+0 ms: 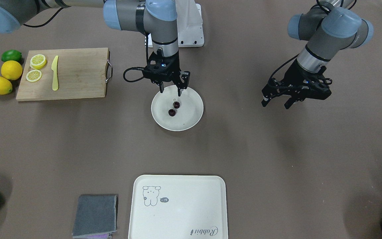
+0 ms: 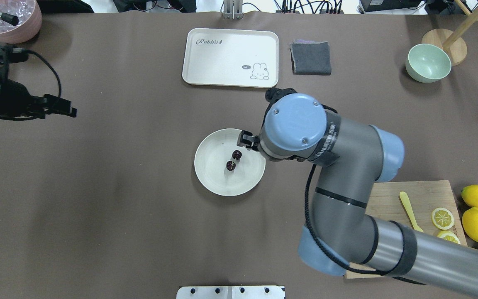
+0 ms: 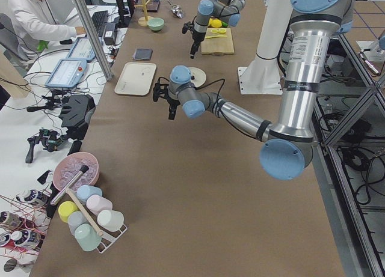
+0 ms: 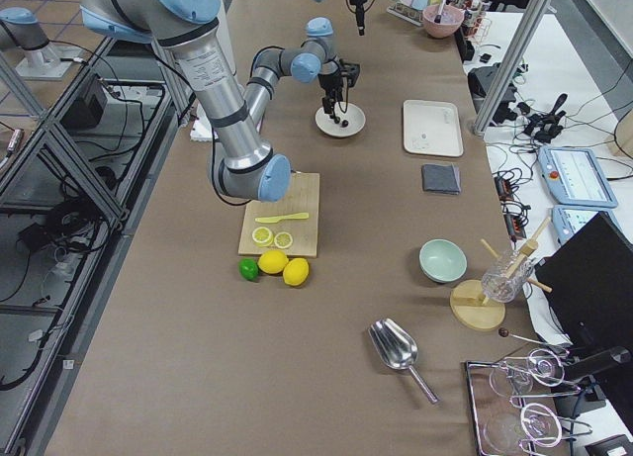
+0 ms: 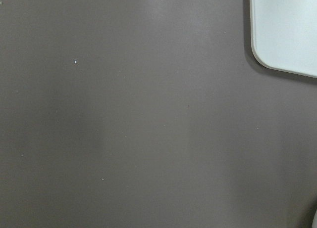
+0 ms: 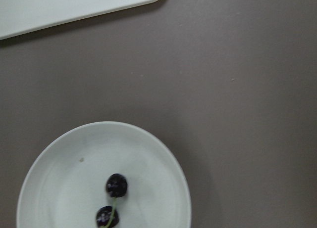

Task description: Place red cherry on plate

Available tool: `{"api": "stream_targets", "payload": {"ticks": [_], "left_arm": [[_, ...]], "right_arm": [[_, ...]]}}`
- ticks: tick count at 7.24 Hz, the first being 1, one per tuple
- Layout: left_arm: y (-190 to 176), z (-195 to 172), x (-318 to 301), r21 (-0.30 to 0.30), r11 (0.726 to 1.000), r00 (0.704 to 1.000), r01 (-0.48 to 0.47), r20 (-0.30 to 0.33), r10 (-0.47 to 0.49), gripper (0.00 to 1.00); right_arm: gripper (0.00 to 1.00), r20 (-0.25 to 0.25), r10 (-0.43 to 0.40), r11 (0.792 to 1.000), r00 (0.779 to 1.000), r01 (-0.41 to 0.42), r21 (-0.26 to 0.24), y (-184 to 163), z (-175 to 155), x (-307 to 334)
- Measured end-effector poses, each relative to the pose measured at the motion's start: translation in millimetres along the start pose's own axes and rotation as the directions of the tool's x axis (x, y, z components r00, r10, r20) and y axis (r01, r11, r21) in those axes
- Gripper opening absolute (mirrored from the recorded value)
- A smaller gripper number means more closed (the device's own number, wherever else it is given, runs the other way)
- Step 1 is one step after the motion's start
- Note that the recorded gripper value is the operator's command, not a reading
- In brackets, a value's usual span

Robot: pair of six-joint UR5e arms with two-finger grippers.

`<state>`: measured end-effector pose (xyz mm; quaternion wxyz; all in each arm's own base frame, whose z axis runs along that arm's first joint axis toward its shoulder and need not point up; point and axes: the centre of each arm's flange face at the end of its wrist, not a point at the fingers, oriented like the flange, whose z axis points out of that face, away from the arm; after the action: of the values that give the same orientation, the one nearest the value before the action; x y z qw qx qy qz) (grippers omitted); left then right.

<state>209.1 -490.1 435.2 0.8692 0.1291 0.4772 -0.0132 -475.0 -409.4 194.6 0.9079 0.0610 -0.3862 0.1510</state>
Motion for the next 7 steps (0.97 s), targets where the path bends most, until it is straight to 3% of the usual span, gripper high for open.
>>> {"api": "stream_targets", "payload": {"ticks": [2,4,5,7], "left_arm": [[-10,-62,-106,-0.024,0.991,0.985,-0.132,0.108,0.134,0.98],[-20,-133,-193,-0.138,0.961,0.939,-0.242,0.214,0.267,0.98],[-13,-156,-229,-0.205,0.949,0.93,-0.241,0.23,0.286,0.98],[16,-152,-291,-0.298,0.944,0.949,-0.139,0.231,0.213,0.98]], "right_arm": [[1.0,-0.042,-0.097,0.995,0.994,0.096,-0.013,-71,-20,95],[1.0,-0.068,-0.21,0.977,0.975,0.207,-0.055,-133,-51,215],[1.0,-0.082,-0.268,0.962,0.96,0.262,-0.08,-159,-65,276],[1.0,-0.073,-0.377,0.92,0.923,0.364,-0.148,-204,-86,399]]}}
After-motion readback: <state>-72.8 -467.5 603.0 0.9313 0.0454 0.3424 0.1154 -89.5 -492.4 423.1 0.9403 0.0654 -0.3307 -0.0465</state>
